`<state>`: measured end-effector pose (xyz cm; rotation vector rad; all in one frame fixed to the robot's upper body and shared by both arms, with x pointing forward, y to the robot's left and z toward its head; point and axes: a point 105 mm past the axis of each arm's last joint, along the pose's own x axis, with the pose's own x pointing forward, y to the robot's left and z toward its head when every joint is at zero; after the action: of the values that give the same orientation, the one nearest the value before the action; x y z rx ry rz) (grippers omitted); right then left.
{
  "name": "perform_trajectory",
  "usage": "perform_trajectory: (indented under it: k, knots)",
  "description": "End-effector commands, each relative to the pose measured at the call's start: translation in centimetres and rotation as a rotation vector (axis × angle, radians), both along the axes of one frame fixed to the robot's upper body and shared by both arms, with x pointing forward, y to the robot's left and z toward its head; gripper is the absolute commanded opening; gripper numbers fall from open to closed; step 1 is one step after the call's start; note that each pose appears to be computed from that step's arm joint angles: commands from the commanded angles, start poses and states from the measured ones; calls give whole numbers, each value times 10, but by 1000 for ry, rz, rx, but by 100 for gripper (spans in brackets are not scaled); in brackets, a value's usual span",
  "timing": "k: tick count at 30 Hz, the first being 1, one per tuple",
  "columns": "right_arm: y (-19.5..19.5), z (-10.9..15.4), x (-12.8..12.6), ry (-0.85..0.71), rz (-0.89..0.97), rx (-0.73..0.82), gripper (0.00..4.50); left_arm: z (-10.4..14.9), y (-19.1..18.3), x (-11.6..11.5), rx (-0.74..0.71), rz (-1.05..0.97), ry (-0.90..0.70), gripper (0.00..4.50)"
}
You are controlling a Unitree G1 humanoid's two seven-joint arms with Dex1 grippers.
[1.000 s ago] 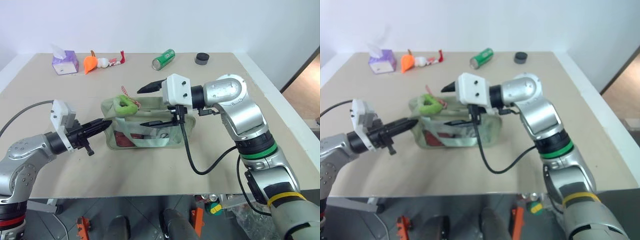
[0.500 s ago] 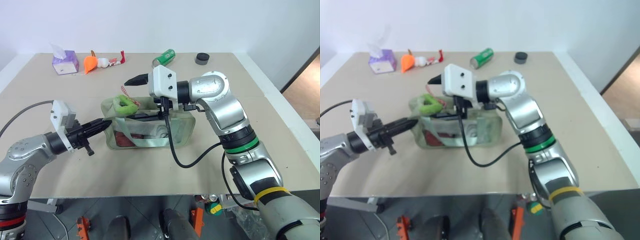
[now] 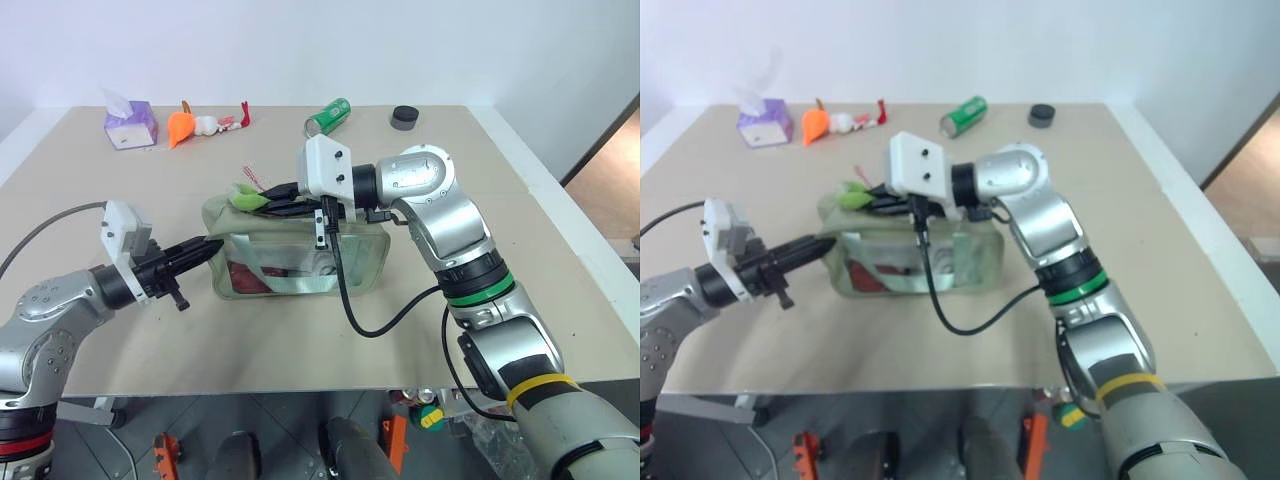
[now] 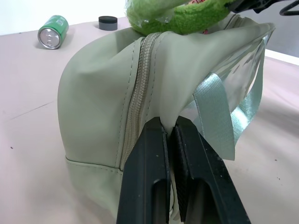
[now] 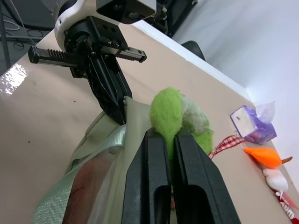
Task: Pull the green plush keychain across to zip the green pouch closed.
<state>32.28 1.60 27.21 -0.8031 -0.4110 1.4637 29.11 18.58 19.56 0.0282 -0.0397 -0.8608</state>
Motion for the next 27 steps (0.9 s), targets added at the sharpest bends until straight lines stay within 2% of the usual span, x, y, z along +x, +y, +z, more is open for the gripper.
perform_trajectory:
  k: [1, 6, 10, 13, 17, 22, 27]
  knots:
    - [-1, 11, -4, -40, 26, 5, 2, -7, 1, -1, 5, 9, 33, 0]
    - [-6, 8, -7, -26, 52, -21, 2, -7, 0, 0, 1, 12, 32, 0]
    - [-15, 16, 6, -61, -35, 12, 2, -7, -2, 1, -1, 8, 31, 0]
    - [-32, 19, 15, -75, -100, 5, 2, -8, -3, 1, -2, 4, 33, 0]
    - [-73, 25, 32, -97, -243, -15, 2, -10, -6, 2, -2, -1, 37, 0]
    - [-128, 15, 44, -169, -400, -159, 2, -12, -8, 3, -4, -14, 40, 0]
    - [-181, -9, 52, -327, -542, -467, 2, -11, -10, 5, -4, -24, 40, 0]
